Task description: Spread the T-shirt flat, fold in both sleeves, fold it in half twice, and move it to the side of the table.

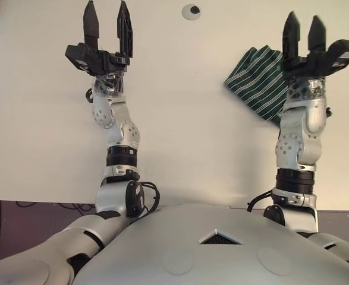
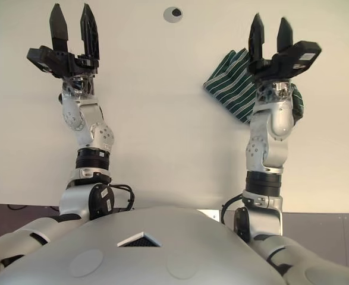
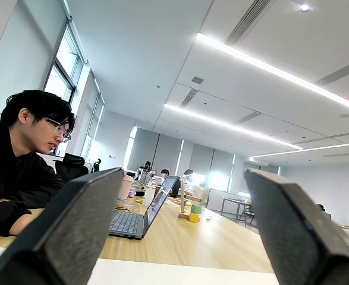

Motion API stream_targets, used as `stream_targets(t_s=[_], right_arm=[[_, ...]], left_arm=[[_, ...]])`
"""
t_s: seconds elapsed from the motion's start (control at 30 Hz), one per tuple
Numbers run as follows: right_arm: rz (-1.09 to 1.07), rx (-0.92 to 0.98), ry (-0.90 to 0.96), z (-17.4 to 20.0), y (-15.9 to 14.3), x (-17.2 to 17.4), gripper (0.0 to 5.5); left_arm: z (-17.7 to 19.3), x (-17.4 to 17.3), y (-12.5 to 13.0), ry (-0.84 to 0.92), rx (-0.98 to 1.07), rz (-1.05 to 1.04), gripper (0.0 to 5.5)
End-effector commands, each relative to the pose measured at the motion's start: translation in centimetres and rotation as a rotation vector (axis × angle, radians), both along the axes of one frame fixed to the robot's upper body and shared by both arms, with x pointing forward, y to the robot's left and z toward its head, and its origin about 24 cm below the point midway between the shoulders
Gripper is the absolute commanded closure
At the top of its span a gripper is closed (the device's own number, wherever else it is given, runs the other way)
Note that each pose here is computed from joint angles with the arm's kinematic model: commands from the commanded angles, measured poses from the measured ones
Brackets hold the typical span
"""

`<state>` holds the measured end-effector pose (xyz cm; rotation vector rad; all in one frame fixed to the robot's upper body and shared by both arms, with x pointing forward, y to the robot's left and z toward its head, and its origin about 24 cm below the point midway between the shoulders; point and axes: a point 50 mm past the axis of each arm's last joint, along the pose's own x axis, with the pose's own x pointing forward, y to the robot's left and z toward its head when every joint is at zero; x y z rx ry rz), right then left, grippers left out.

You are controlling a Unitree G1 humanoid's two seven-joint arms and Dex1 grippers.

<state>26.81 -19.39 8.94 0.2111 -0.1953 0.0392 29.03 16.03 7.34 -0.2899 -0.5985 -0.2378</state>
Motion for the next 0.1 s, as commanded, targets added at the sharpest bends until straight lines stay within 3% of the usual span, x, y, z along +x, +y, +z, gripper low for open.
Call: stream_targets(t_s=[0.03, 0.1], right_arm=[[-0.021, -0.062, 0.001, 1.34, 0.20, 0.15, 2.35], [-0.005, -0.024, -0.025, 1.93, 0.38, 0.47, 2.35]], left_arm=[[0.35, 0.12, 0.10, -0.013, 0.005, 0.010, 1.78], [0.44, 0.00, 0.30, -0.019, 0.003, 0.020, 1.78]])
